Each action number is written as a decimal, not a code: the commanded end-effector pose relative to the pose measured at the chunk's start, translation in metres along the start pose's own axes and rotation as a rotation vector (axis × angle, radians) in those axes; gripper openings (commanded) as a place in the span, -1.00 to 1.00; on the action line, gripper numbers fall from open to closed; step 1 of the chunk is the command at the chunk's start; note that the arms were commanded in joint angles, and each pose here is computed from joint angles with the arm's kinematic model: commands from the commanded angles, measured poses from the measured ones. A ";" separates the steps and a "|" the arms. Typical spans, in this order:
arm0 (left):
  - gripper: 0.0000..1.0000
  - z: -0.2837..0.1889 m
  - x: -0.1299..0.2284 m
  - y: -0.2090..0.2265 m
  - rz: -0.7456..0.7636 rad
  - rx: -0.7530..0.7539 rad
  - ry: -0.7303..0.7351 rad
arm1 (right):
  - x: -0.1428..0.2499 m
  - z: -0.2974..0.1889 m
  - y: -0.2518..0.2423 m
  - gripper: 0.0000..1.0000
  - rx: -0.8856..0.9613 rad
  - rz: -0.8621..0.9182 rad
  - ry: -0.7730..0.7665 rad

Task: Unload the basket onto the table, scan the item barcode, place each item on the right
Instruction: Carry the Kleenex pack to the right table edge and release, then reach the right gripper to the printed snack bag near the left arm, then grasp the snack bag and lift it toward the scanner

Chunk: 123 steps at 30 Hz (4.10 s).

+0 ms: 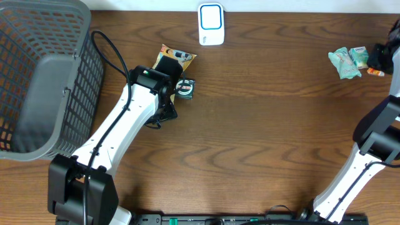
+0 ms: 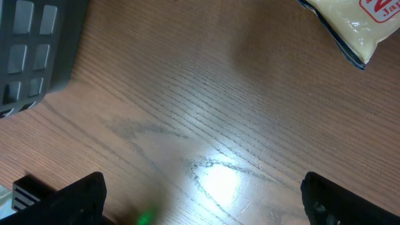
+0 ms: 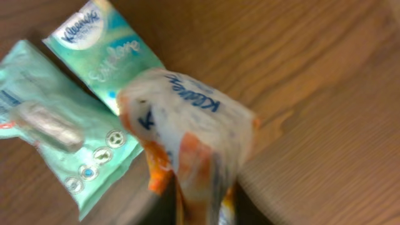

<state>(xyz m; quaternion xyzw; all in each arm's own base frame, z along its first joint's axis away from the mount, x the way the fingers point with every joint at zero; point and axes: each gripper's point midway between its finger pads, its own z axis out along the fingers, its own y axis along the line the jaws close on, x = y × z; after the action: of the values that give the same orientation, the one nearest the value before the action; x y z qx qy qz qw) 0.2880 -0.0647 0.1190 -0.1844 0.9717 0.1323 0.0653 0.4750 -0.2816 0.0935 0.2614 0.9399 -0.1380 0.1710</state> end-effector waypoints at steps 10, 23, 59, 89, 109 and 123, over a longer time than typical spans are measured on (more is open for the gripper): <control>0.95 0.000 0.000 0.005 -0.009 -0.017 -0.006 | -0.005 -0.022 0.070 0.27 -0.389 0.029 -0.029; 0.96 0.000 0.000 0.005 -0.010 -0.017 -0.006 | 0.026 -0.145 0.262 0.99 -1.099 -0.184 -0.001; 0.95 0.000 0.000 0.005 -0.010 -0.017 -0.006 | 0.265 -0.192 0.550 0.74 -0.901 -0.294 0.118; 0.96 0.000 0.000 0.005 -0.010 -0.017 -0.006 | 0.286 -0.163 0.566 -0.98 -0.917 -0.317 0.159; 0.96 0.000 0.000 0.005 -0.010 -0.017 -0.006 | 0.168 -0.317 0.429 -0.98 -1.077 -0.409 0.014; 0.95 0.000 0.000 0.005 -0.009 -0.017 -0.006 | 0.201 -0.284 0.455 0.64 -1.028 -0.443 0.098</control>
<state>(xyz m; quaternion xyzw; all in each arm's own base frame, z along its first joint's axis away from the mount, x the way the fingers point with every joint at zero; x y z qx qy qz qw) 0.2880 -0.0647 0.1190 -0.1844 0.9717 0.1323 0.0653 0.4904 0.2622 0.2198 -0.0492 0.9194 0.3197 0.2237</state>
